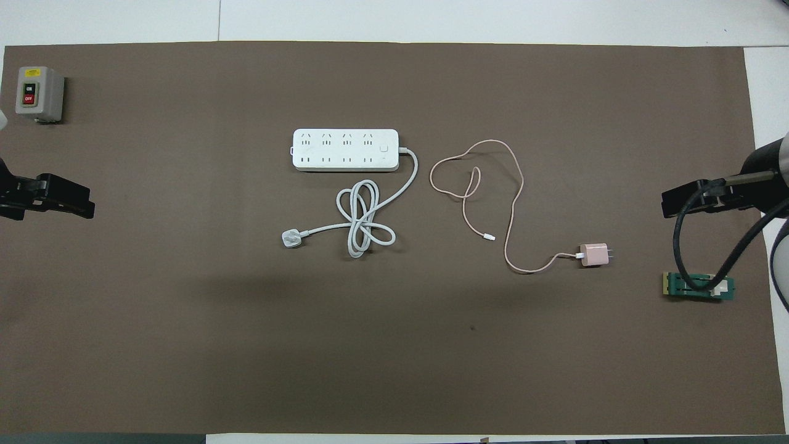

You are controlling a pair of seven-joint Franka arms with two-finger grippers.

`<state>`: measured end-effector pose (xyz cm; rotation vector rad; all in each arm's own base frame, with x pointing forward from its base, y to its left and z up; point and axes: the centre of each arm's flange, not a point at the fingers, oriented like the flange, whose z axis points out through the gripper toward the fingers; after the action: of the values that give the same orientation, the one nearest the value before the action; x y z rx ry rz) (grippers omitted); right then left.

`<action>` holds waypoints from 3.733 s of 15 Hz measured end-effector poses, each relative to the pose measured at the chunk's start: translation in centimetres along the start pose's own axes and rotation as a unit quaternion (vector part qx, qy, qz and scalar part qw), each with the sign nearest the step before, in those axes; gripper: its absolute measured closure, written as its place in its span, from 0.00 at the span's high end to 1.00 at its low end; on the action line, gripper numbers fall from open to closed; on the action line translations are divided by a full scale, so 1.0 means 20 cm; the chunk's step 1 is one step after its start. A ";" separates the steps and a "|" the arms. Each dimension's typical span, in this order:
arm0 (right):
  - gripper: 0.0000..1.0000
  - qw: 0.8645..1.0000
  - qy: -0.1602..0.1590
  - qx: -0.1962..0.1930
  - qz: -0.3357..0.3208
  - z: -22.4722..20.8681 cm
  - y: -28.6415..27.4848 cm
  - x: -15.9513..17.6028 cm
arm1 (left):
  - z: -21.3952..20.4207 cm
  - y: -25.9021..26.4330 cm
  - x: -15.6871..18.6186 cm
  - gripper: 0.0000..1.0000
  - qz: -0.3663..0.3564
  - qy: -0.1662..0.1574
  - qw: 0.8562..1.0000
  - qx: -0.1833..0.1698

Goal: Plug charger into power strip

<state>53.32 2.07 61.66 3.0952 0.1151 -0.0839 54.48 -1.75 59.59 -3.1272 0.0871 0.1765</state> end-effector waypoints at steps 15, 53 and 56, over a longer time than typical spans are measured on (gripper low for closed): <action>1.00 0.999 -0.034 0.010 0.019 0.04 0.07 -0.05 | 0.00 0.00 0.00 1.00 0.000 0.000 1.000 0.000; 1.00 0.700 -0.333 0.252 0.579 1.93 0.61 -0.07 | 0.30 -0.12 0.24 1.00 -0.016 0.004 0.957 -0.289; 1.00 0.710 -0.319 0.256 0.574 1.96 0.63 -0.08 | 0.41 -0.15 0.27 1.00 -0.008 0.000 0.941 -0.339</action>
<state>50.62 -12.28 23.07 2.6570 -2.0483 -1.2252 59.05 0.99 50.91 -3.8148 -0.0058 0.2539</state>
